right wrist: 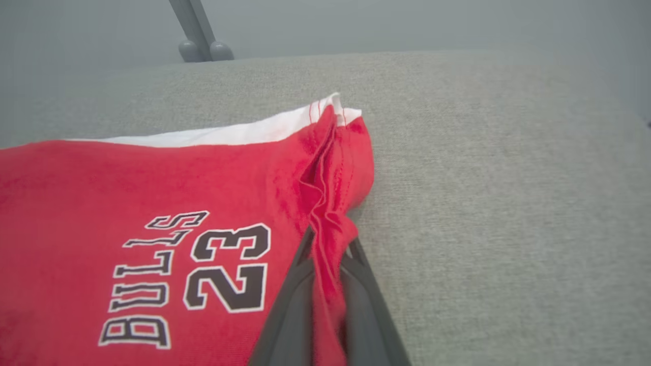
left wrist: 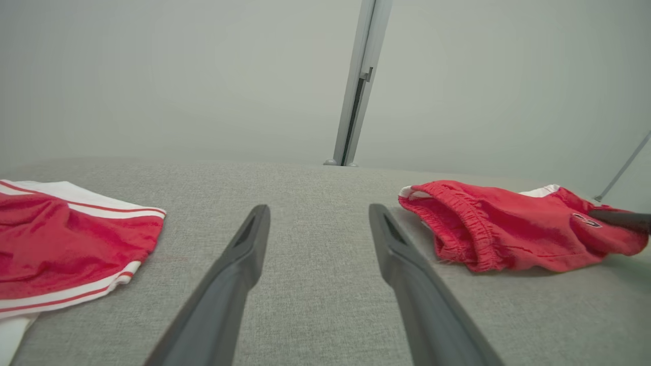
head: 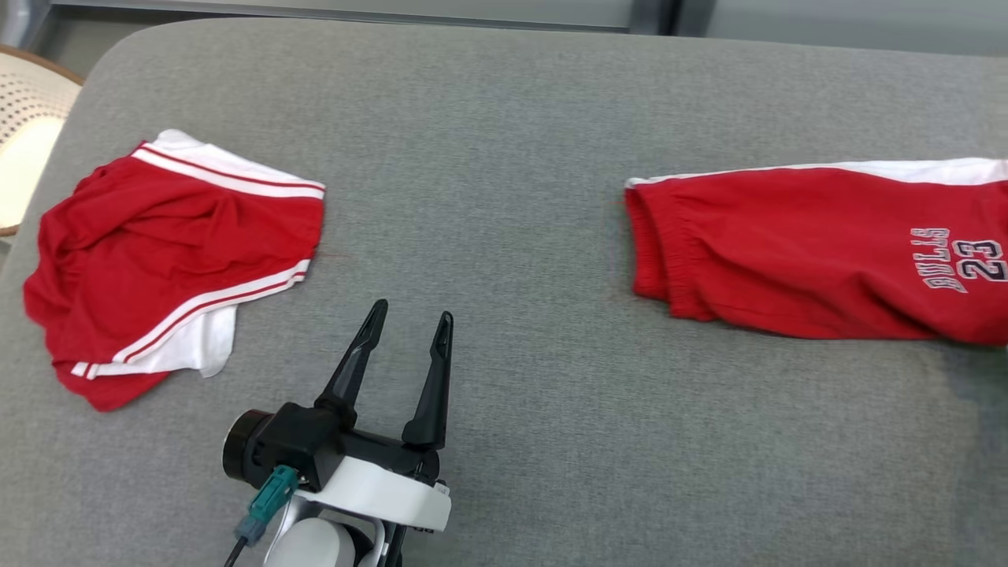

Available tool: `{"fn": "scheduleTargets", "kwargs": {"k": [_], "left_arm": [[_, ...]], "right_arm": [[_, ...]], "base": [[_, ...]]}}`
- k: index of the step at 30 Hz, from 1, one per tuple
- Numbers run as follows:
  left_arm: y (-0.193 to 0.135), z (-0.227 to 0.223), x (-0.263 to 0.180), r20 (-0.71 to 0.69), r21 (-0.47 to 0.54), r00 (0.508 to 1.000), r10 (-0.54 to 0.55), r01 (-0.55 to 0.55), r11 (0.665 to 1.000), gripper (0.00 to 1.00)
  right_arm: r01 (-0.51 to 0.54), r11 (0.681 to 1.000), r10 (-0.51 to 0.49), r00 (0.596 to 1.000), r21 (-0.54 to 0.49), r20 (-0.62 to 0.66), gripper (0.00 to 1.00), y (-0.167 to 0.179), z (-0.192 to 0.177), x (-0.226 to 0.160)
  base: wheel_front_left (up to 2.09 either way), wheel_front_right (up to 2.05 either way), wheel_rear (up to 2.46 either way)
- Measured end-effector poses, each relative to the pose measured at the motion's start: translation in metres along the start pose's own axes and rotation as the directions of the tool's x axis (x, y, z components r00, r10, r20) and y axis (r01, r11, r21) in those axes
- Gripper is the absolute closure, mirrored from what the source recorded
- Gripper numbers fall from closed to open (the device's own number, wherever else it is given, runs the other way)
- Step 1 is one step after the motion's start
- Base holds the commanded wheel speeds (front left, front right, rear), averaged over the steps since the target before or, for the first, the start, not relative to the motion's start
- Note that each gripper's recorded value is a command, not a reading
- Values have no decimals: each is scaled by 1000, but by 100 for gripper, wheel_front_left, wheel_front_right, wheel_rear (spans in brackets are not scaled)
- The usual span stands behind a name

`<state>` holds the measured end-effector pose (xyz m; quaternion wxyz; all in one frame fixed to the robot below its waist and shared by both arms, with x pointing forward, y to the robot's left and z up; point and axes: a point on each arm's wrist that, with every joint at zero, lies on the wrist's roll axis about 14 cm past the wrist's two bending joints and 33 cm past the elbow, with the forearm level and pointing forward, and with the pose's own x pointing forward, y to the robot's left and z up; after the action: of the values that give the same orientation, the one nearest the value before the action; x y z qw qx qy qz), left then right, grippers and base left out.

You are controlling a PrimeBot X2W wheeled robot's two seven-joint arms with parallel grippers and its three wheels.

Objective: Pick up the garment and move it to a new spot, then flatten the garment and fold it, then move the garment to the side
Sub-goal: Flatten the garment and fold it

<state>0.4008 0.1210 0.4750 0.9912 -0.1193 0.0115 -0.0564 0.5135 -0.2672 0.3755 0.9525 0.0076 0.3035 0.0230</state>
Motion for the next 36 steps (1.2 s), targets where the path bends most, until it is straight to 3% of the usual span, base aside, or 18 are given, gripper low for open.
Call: {"fn": "scheduleTargets", "kwargs": {"k": [4, 10, 21, 36], "left_arm": [[-10, -6, 6, -12, -2, 999, -38, 38, 999, 0], [-21, -15, 10, -35, -8, 996, -79, 78, 997, 0], [-27, -5, -5, -17, -12, 996, -90, 90, 996, 0], [-8, 1, -30, -8, -20, 1000, -14, 13, 1000, 0]], "right_arm": [[55, 994, -52, 998, -91, 28, 100, -31, 14, -11], [51, 982, -32, 994, -180, 105, 100, -29, 44, -17], [-123, 944, 204, 948, -307, 246, 100, 71, 95, -31], [-441, 856, 497, 845, -270, 197, 100, 227, 52, -49]], "base": [[0, 0, 0], [0, 0, 0], [0, 0, 0], [0, 0, 0]]}}
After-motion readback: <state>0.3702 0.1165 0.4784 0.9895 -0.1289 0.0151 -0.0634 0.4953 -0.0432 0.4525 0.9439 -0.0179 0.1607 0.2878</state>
